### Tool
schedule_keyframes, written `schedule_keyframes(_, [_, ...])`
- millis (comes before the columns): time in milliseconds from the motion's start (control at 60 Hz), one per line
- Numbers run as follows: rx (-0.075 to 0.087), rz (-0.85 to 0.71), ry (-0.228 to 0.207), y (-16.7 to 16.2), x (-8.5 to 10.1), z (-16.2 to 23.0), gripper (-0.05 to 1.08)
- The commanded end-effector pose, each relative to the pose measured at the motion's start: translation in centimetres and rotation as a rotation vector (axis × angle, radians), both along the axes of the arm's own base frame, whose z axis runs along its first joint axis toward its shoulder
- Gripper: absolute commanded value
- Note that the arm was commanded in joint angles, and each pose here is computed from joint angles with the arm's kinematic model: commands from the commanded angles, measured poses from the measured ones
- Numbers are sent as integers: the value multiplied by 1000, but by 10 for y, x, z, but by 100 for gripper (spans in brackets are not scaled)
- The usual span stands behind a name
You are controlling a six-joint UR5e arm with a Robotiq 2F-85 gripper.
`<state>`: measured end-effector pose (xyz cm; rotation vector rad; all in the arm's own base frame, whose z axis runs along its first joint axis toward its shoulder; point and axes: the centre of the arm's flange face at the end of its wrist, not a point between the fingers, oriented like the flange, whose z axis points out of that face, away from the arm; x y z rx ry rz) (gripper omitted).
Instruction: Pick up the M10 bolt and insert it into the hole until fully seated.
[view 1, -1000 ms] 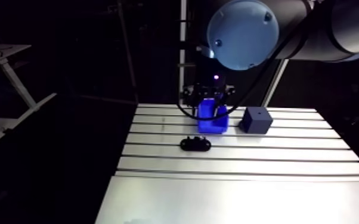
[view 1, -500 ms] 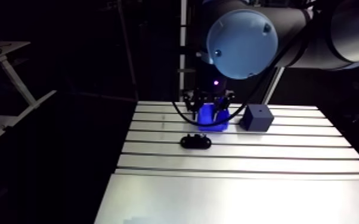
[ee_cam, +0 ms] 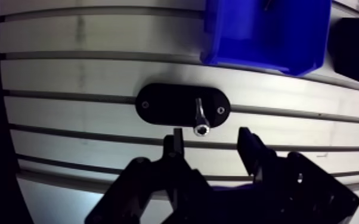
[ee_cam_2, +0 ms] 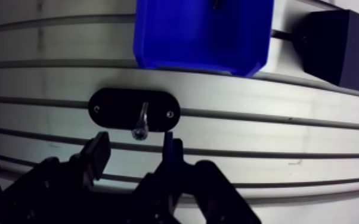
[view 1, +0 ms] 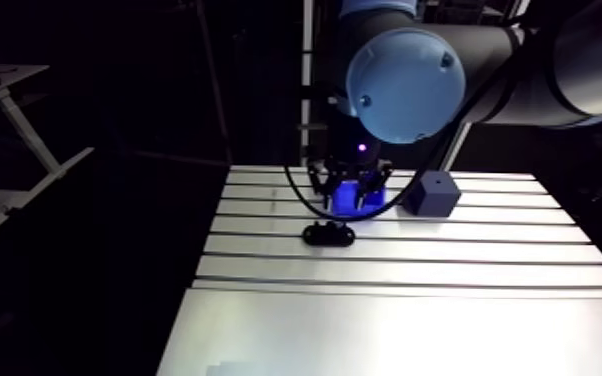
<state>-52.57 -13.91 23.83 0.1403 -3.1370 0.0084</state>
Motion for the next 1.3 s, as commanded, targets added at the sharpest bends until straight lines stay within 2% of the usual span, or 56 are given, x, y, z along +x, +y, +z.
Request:
schedule_keyframes(17, [0,2,-21,0,4,-10,43])
schedule_keyframes(317, [2,10,-3,1,5,-19,44])
schedule_keyframes(500, [14,11,-8,2,6,-23,44])
schedule_keyframes(1300, [11,10,-22,0,7,-32,47])
